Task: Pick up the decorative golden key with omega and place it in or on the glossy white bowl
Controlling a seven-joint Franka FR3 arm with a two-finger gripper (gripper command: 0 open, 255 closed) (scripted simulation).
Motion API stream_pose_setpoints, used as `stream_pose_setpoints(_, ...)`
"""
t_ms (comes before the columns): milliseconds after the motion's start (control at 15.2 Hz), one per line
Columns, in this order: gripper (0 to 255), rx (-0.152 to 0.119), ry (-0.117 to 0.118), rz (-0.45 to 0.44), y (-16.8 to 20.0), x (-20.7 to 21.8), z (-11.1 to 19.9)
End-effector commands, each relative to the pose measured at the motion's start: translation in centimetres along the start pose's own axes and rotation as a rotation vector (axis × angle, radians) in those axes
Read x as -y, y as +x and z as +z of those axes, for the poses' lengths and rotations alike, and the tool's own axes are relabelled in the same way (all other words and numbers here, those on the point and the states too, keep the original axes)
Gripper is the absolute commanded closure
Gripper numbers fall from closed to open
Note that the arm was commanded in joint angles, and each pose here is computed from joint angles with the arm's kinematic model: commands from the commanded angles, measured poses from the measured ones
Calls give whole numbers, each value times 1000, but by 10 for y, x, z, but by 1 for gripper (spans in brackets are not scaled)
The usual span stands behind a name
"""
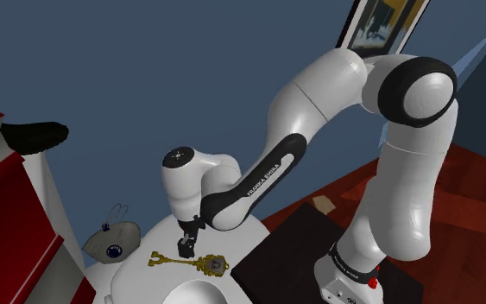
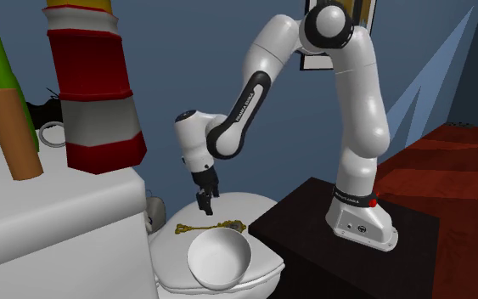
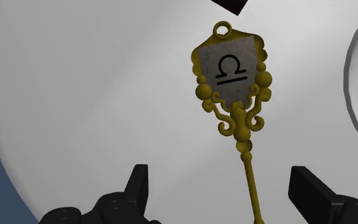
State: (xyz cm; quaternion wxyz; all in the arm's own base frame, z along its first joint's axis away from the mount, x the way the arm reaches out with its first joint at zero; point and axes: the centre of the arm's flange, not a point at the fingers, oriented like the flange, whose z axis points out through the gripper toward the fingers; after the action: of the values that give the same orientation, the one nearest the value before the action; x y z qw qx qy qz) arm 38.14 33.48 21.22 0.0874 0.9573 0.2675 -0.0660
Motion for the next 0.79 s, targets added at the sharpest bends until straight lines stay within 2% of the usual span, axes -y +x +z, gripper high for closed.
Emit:
stream_pose_setpoints(0, 0, 6, -6, -39, 11, 22, 15)
stream_pose_setpoints(132, 0, 11, -11, -67, 16, 38, 27)
stream_pose_setpoints(726, 0, 11, -11, -67, 16, 37, 67)
